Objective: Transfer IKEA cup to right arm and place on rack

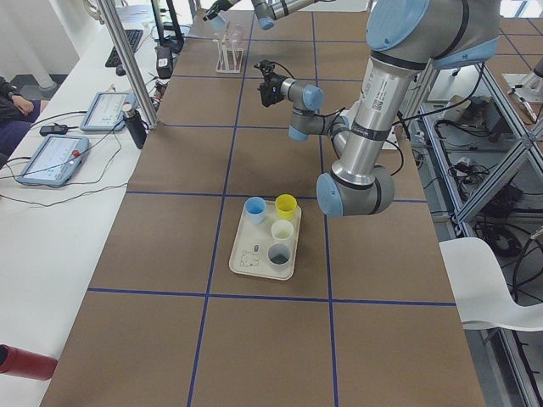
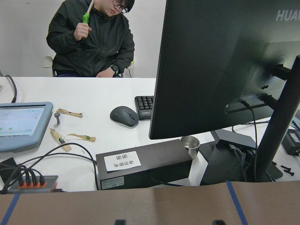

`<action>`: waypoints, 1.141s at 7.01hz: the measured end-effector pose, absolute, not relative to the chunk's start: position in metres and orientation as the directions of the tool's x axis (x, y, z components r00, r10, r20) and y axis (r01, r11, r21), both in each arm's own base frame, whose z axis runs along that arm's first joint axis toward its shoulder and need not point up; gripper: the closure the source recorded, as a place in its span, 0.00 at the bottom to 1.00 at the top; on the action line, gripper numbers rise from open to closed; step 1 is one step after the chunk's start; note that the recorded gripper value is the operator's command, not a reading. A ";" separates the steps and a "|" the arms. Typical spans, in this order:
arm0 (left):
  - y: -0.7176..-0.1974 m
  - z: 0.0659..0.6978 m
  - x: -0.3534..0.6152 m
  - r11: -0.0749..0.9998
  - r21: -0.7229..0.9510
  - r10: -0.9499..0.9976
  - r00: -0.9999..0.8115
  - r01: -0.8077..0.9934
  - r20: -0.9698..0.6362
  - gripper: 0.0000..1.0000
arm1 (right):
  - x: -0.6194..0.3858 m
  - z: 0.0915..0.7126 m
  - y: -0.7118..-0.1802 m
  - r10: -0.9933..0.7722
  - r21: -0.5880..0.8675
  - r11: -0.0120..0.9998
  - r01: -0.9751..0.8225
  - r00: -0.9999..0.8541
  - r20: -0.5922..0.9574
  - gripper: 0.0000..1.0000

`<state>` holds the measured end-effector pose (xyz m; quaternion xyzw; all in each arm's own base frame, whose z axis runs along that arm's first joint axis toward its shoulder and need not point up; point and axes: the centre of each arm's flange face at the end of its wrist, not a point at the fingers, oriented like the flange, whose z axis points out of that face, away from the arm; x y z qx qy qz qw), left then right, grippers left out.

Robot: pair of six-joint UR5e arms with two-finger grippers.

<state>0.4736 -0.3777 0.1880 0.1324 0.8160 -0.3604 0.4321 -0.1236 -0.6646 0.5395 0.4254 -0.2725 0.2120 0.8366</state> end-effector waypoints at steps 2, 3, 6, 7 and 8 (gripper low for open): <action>-0.378 0.191 0.476 0.704 -0.474 -0.099 -0.587 0.529 -0.803 0.01 | -0.125 0.547 -0.665 0.138 0.602 0.544 -0.585 0.770 0.623 1.00; -0.378 0.193 0.477 0.704 -0.473 -0.100 -0.585 0.530 -0.805 0.01 | -0.129 0.548 -0.664 0.146 0.612 0.534 -0.583 0.777 0.613 1.00; -0.379 0.195 0.478 0.703 -0.473 -0.101 -0.584 0.531 -0.806 0.01 | -0.141 0.550 -0.661 0.157 0.633 0.514 -0.578 0.790 0.593 0.52; -0.379 0.195 0.478 0.704 -0.474 -0.102 -0.585 0.530 -0.805 0.01 | -0.141 0.551 -0.660 0.158 0.634 0.514 -0.578 0.790 0.592 0.01; -0.379 0.194 0.478 0.704 -0.474 -0.101 -0.585 0.529 -0.805 0.01 | -0.141 0.551 -0.660 0.158 0.634 0.514 -0.578 0.790 0.592 0.00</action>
